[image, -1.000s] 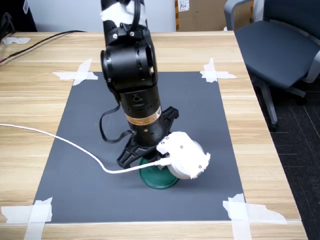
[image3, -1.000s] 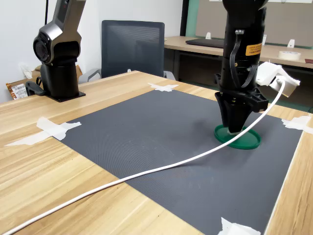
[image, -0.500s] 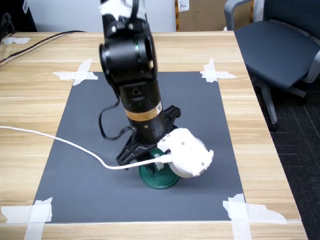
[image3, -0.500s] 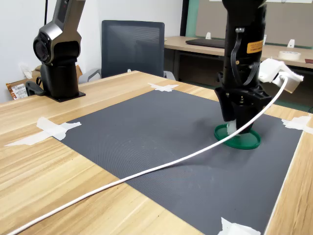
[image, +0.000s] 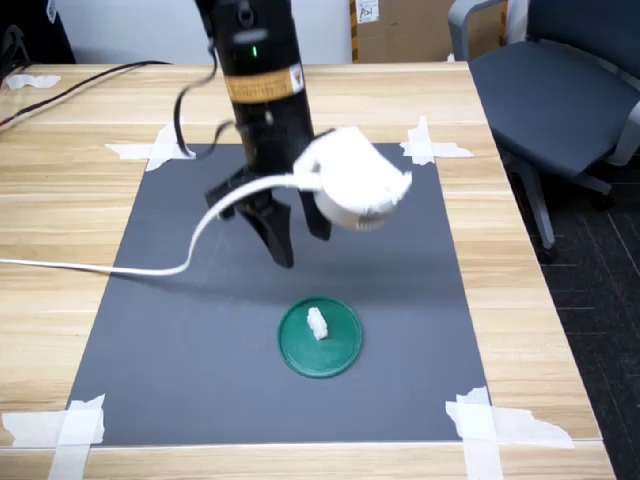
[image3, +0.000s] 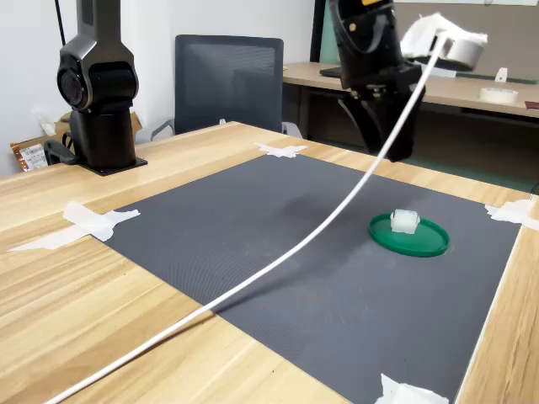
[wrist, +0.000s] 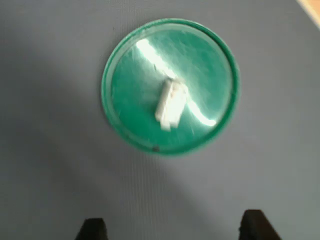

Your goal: Grasp a white terminal and put it in the green lid.

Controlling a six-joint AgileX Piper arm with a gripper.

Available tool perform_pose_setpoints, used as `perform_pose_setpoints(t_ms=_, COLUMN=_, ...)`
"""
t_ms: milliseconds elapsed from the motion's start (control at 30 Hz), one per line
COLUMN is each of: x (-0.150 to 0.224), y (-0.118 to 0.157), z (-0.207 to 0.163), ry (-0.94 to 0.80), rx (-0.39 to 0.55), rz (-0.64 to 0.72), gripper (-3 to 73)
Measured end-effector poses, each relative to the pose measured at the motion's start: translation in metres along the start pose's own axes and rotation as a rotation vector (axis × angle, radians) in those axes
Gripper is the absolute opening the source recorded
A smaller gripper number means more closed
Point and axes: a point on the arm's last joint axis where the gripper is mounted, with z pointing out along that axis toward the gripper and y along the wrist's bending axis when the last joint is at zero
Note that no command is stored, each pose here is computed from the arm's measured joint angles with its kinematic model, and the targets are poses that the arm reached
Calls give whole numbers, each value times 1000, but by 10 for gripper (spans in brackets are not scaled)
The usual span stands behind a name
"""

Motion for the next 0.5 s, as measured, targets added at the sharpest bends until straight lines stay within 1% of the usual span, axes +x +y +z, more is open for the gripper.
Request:
perform_pose_setpoints(t_ms=100, x=8, y=9, z=-32, ry=-80, rx=60, rz=2, gripper=505)
perform_pose_setpoints(t_ms=167, x=12, y=14, z=-52, ry=-134, rx=97, rz=8, gripper=483)
perform_pose_setpoints(t_ms=233, x=18, y=21, z=-73, ry=-189, rx=127, rz=15, gripper=444)
perform_pose_setpoints(t_ms=333, x=29, y=34, z=-97, ry=-259, rx=155, rz=34, gripper=364)
perform_pose_setpoints(t_ms=500, x=61, y=51, z=-128, ry=-355, rx=203, rz=101, gripper=174)
